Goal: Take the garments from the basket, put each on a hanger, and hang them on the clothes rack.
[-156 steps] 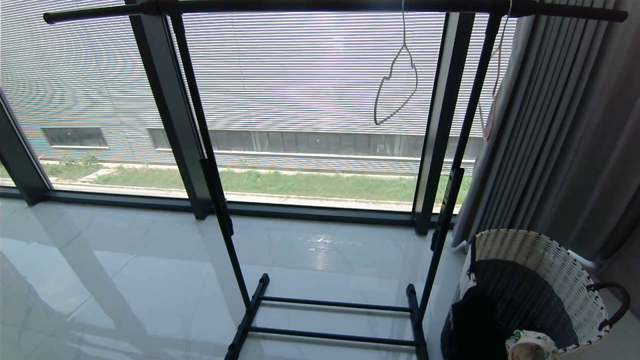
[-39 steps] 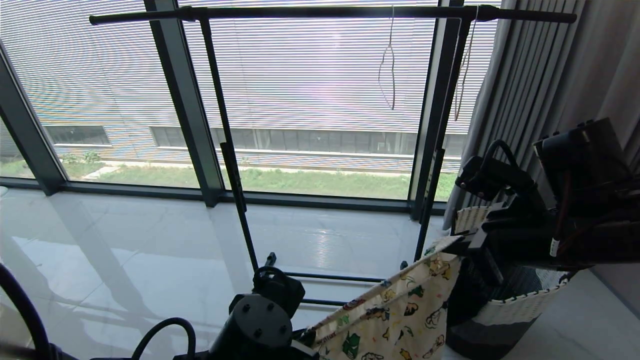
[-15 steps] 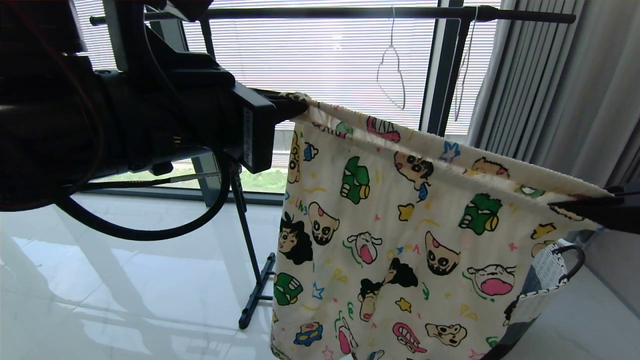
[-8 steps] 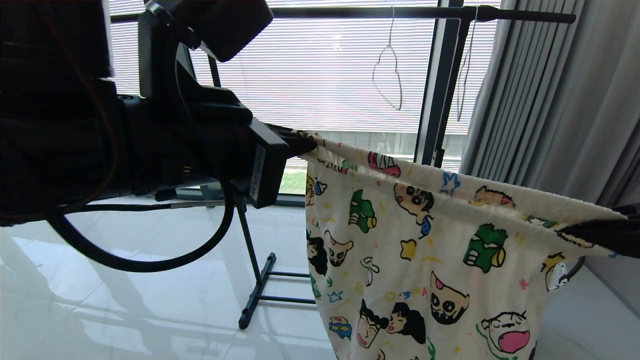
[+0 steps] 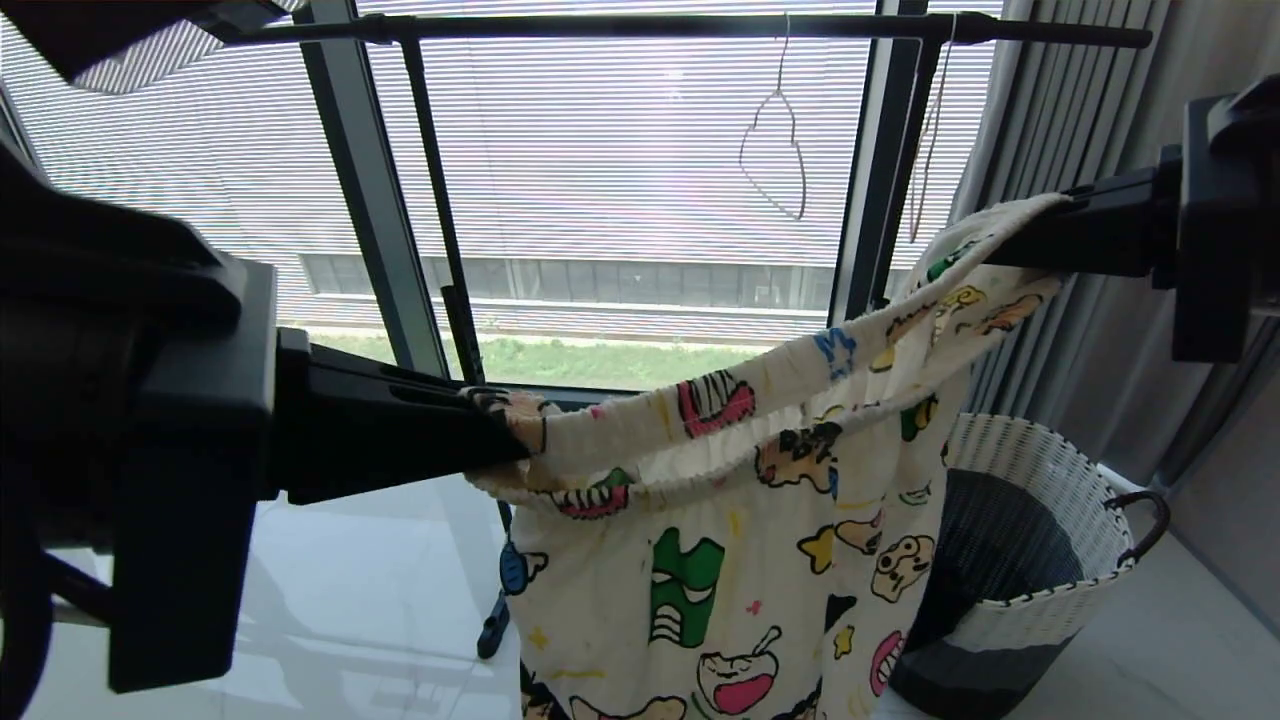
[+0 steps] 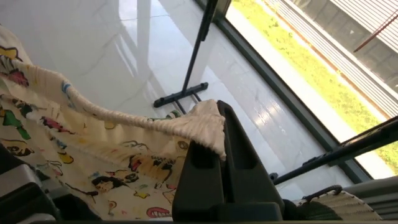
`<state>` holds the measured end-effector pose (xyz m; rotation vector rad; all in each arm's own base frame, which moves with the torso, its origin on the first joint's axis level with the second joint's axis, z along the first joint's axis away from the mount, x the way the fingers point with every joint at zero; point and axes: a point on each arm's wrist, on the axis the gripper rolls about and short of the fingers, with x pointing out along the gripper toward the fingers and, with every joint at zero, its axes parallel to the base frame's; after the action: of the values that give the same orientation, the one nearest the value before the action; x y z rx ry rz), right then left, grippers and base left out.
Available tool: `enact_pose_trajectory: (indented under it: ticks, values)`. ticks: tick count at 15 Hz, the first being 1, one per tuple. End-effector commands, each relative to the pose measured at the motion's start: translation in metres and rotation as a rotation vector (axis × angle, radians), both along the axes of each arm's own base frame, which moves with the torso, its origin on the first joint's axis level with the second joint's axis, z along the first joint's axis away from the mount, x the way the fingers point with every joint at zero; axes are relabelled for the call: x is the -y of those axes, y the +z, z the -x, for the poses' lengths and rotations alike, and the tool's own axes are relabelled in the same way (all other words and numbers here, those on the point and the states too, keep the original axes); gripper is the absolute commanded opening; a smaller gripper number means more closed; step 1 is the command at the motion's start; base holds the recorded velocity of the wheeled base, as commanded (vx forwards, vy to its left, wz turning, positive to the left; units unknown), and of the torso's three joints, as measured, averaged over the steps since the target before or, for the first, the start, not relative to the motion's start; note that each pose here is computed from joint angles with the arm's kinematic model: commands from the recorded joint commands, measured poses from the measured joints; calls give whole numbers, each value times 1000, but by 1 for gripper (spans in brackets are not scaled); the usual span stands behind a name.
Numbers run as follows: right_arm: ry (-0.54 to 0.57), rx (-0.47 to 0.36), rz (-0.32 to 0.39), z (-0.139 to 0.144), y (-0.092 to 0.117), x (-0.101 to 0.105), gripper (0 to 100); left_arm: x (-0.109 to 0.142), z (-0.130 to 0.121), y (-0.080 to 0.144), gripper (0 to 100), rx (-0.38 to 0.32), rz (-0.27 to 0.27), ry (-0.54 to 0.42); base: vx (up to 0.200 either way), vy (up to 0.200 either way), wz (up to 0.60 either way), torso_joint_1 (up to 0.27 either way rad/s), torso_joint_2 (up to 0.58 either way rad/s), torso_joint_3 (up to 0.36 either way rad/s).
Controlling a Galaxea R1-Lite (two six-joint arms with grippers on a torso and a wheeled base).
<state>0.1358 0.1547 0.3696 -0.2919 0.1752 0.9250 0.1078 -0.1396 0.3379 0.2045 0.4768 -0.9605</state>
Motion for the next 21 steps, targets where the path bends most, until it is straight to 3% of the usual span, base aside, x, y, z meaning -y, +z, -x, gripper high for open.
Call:
enact_pose_trajectory:
  ticks: [1,2,6,7,8,10,13,14,17,21]
  values:
    - [0,-22,25,-13,-5,-15,0,-6,5,-8,0,7,-41,50,0,0,0,0,0,0]
    - [0,-21,24,-12,-5,-14,0,-7,4,-11,0,24,-69,98,0,0,0,0,0,0]
    - [-3,-25,27,-8,-5,-9,0,-3,1,-13,0,31,-84,113,0,0,0,0,0,0]
    - [-7,-40,36,-2,-4,-1,0,3,-4,-10,0,63,-51,114,0,0,0,0,0,0]
    - [-17,-64,41,6,-3,10,0,9,-10,-3,0,121,26,120,0,0,0,0,0,0]
    - [-28,-114,34,24,-5,30,0,18,-23,8,0,204,127,146,0,0,0,0,0,0]
    - [-32,-125,43,30,-10,36,0,19,-24,3,0,198,106,141,0,0,0,0,0,0]
    - [-32,-128,47,30,-10,36,100,19,-24,3,0,198,106,141,0,0,0,0,0,0]
    - [-22,-138,56,34,-15,40,100,25,-30,-2,0,196,75,173,0,0,0,0,0,0]
    - [-42,-141,63,47,-25,57,100,29,-42,-12,0,214,1,308,0,0,0,0,0,0]
